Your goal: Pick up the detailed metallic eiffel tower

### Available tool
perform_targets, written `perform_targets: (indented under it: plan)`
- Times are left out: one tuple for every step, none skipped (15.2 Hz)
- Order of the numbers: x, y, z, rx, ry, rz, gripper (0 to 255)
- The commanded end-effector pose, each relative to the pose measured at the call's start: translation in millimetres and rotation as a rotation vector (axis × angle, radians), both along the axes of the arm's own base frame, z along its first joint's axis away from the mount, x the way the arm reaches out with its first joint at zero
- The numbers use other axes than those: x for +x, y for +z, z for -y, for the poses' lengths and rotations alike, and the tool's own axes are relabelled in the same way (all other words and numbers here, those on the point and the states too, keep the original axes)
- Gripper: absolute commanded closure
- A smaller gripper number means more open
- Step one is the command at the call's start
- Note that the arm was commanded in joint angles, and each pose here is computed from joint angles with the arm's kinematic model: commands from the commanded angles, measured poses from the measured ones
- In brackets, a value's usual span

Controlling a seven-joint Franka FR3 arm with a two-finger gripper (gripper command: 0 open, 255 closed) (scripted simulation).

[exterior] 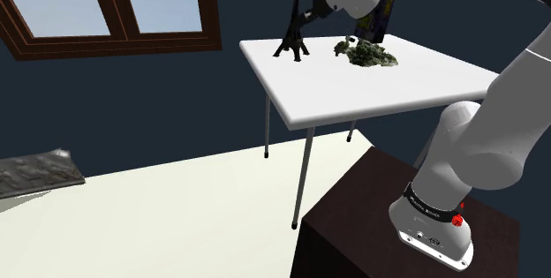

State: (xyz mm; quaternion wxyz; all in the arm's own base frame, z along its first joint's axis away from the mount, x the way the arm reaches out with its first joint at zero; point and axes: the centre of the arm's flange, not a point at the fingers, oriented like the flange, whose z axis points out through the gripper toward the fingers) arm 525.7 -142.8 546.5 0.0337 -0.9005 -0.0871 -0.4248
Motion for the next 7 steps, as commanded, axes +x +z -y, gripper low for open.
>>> perform_targets:
  plan:
    - [0.2, 11.3, -0.8, 0.0, -0.001, 0.0, 255]
    - [0.2, 16.5, -0.8, 0.0, -0.001, 0.0, 255]
    - [0.2, 21.8, -0.8, 0.0, -0.001, 0.0, 255]
    - [0.2, 27.1, -0.8, 0.0, -0.001, 0.0, 255]
    - [0.2, 32.4, -0.8, 0.0, -0.001, 0.0, 255]
    - [0.2, 33.2, -0.8, 0.0, -0.001, 0.0, 255]
    - [0.2, 33.2, -0.8, 0.0, -0.001, 0.0, 255]
